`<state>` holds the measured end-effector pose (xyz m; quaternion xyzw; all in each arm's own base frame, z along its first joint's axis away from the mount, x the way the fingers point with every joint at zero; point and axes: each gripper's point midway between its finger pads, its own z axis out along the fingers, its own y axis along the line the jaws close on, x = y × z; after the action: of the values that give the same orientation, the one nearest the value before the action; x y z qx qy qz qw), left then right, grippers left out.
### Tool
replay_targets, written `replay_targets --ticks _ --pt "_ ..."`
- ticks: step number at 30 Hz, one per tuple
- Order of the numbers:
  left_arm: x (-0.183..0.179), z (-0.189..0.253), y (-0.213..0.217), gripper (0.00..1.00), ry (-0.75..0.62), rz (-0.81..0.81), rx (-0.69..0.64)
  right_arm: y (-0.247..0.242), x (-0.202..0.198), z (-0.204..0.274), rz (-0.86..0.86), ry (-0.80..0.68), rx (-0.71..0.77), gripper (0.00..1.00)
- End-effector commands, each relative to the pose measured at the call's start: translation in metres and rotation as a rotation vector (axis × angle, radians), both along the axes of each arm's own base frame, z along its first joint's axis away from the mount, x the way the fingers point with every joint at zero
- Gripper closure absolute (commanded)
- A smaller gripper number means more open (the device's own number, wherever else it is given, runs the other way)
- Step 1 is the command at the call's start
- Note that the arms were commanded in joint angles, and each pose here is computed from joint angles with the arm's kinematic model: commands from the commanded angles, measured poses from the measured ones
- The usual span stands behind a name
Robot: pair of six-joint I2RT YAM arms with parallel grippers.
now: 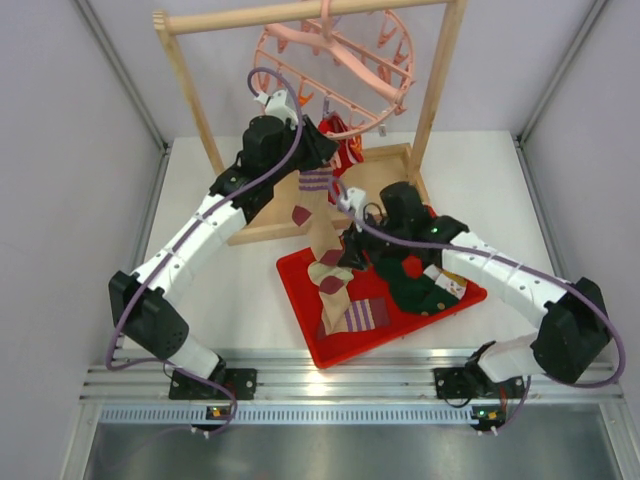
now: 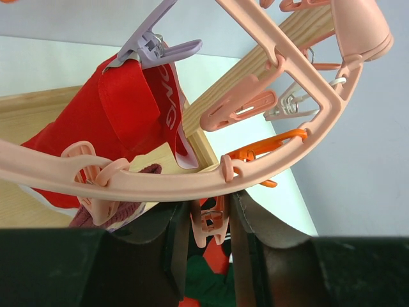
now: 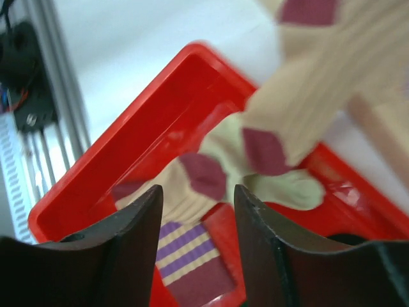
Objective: Clip the socks to the hanger
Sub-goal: Pick up the sock from the bin.
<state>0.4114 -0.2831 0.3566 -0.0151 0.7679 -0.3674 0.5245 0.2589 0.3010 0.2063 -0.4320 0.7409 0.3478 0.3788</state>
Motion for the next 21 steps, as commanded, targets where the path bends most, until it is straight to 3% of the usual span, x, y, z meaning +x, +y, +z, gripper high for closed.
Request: replay_targets --ticks 1,4,7,10,17,21 --pt "-0.007 0.024 0.003 1.0 -0.063 -0.02 -0.041 0.005 -0.044 -0.033 0.147 -0.03 -0.149 0.53" --pt "-0.006 0.024 0.004 1.0 -0.062 -0.016 -0.045 0.013 -0.048 -0.052 0.115 -0.047 -0.213 0.5" --pt "-0.007 0.025 0.005 1.0 -0.063 -0.012 -0.043 0.018 -0.056 -0.068 0.089 0.024 -0.22 0.48" --pt "-0.007 0.026 0.006 1.0 -0.066 -0.011 -0.04 0.016 -0.082 -0.08 0.16 0.064 -0.231 0.48" --pt "-0.008 0.027 0.007 1.0 -0.072 -0.011 -0.041 -0.031 -0.099 -0.122 0.241 0.012 -0.406 0.52" --pt "-0.007 0.025 0.007 1.0 -0.066 -0.013 -0.045 -0.048 -0.105 -0.136 0.239 0.011 -0.458 0.47"
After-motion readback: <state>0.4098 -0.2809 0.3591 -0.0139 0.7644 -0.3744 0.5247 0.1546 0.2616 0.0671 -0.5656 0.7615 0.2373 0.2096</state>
